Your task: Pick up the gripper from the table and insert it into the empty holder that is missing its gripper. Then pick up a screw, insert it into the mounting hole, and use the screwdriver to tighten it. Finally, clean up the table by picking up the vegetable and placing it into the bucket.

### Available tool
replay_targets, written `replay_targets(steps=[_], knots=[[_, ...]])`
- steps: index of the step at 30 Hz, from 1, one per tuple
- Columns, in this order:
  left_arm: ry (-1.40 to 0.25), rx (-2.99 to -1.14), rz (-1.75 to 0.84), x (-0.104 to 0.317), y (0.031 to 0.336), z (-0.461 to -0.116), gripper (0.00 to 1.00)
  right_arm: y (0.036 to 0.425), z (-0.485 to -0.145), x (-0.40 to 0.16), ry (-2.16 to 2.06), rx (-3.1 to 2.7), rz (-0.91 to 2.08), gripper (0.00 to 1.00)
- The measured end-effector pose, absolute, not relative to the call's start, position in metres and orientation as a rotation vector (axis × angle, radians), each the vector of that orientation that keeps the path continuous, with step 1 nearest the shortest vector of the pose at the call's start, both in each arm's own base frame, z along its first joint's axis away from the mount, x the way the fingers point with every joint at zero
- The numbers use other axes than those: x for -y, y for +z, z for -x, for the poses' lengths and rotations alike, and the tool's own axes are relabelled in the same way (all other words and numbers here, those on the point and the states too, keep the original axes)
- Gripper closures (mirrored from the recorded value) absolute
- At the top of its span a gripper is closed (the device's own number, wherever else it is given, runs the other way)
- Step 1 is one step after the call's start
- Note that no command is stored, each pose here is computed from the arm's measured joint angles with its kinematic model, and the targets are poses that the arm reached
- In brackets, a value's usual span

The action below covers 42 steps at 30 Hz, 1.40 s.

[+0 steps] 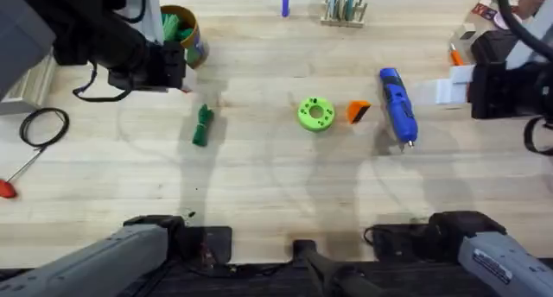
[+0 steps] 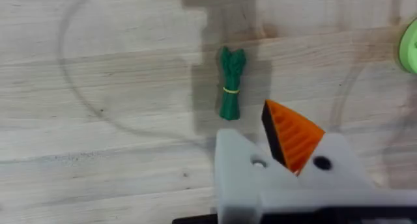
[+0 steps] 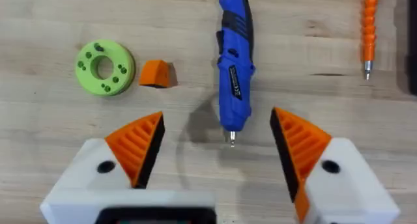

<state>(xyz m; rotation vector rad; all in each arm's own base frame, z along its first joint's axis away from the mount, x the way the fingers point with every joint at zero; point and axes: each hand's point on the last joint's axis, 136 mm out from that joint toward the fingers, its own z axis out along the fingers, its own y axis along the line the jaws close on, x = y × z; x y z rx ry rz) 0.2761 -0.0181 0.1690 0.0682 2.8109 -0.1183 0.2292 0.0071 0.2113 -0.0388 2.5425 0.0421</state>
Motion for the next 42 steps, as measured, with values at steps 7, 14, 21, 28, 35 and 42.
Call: replay_targets(steps=[7, 14, 21, 28, 35, 42], knots=[[-0.115, -2.805, -0.07, 0.018, 0.17, -0.276, 0.915, 0.211, -0.229, -0.007, 0.042, -2.543, 0.039, 0.011], [-0.116, -2.806, -0.062, 0.018, 0.17, -0.276, 0.023, 0.211, -0.229, -0.007, 0.042, -2.543, 0.039, 0.01], [-0.116, -2.803, -0.062, 0.018, 0.171, -0.276, 0.015, 0.211, -0.229, -0.007, 0.042, -2.543, 0.039, 0.01], [-0.148, -2.683, -0.075, 0.022, 0.204, -0.262, 0.014, 0.211, -0.229, -0.007, 0.042, -2.543, 0.039, 0.01], [-0.199, -2.45, -0.109, 0.031, 0.261, -0.222, 0.014, 0.211, -0.229, -0.007, 0.042, -2.543, 0.039, 0.01], [-0.19, -2.333, -0.117, 0.03, 0.285, -0.173, 0.014, 0.211, -0.229, -0.007, 0.042, -2.543, 0.039, 0.01]])
